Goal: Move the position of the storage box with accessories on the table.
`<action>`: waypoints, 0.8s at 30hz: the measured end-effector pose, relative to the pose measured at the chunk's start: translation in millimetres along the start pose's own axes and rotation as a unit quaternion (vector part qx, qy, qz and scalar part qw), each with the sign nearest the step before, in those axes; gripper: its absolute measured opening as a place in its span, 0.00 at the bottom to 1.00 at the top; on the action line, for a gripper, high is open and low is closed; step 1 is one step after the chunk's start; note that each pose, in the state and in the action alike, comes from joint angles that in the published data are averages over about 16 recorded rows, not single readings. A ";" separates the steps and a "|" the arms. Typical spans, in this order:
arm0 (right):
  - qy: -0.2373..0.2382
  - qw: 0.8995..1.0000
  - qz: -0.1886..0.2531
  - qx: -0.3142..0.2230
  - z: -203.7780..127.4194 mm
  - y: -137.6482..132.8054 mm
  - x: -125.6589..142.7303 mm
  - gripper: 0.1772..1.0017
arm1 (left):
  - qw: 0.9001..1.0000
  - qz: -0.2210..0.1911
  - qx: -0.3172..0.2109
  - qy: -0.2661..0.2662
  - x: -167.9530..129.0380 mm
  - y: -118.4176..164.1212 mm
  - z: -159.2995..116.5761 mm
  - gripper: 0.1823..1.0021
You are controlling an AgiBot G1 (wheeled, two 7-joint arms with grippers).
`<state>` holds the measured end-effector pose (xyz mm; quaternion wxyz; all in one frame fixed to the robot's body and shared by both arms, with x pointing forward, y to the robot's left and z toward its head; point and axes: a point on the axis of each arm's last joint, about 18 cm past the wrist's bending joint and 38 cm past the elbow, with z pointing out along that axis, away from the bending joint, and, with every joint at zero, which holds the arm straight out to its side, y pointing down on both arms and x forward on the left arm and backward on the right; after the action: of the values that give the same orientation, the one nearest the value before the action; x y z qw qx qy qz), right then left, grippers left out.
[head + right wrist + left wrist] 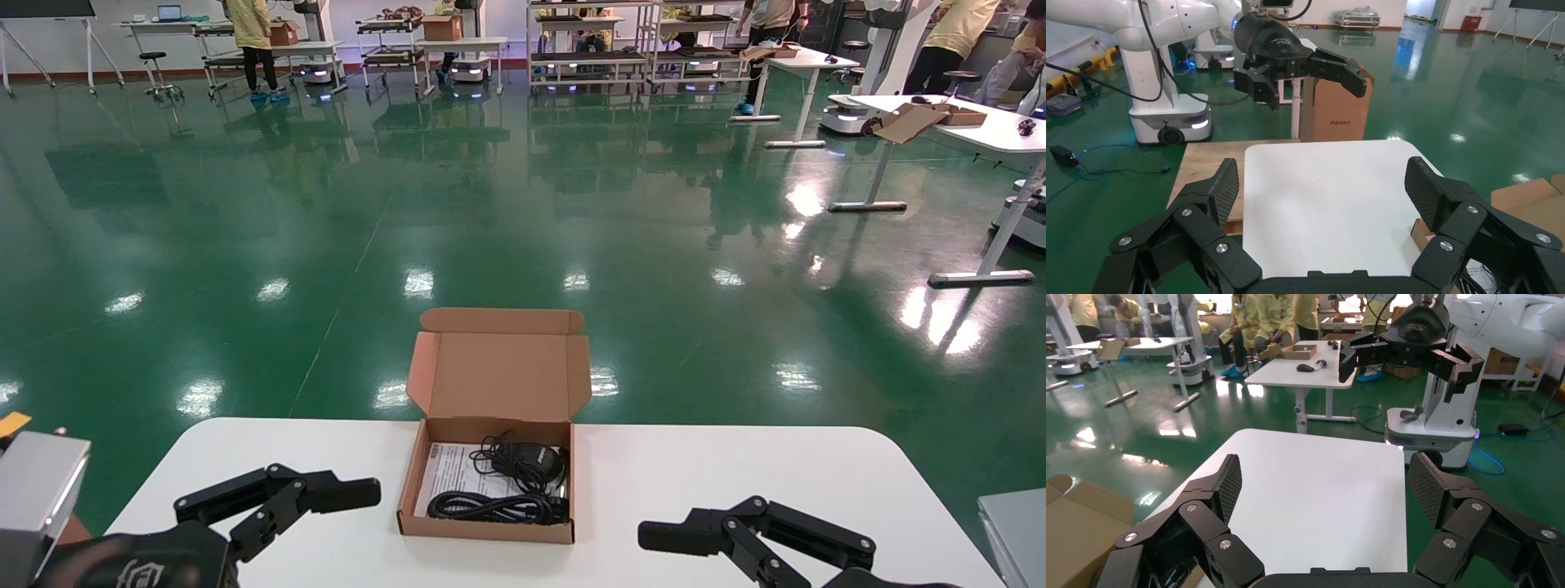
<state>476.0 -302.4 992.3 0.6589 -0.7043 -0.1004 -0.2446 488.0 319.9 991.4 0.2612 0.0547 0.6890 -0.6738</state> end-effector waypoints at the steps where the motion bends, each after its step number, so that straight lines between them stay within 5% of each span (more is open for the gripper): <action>1: 0.000 1.000 0.000 0.000 0.0 0.0 0.0 1.00 | 1.000 0.000 0.000 0.000 0.0 0.0 0.0 1.00; 24: 0.001 1.000 -0.003 -0.027 -3.3 -5.5 5.3 1.00 | 1.000 0.000 0.000 0.000 0.0 0.0 0.0 1.00</action>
<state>477.3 -306.0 999.7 0.6391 -0.7212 -0.0956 -0.2496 488.0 319.9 991.4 0.2612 0.0547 0.6890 -0.6738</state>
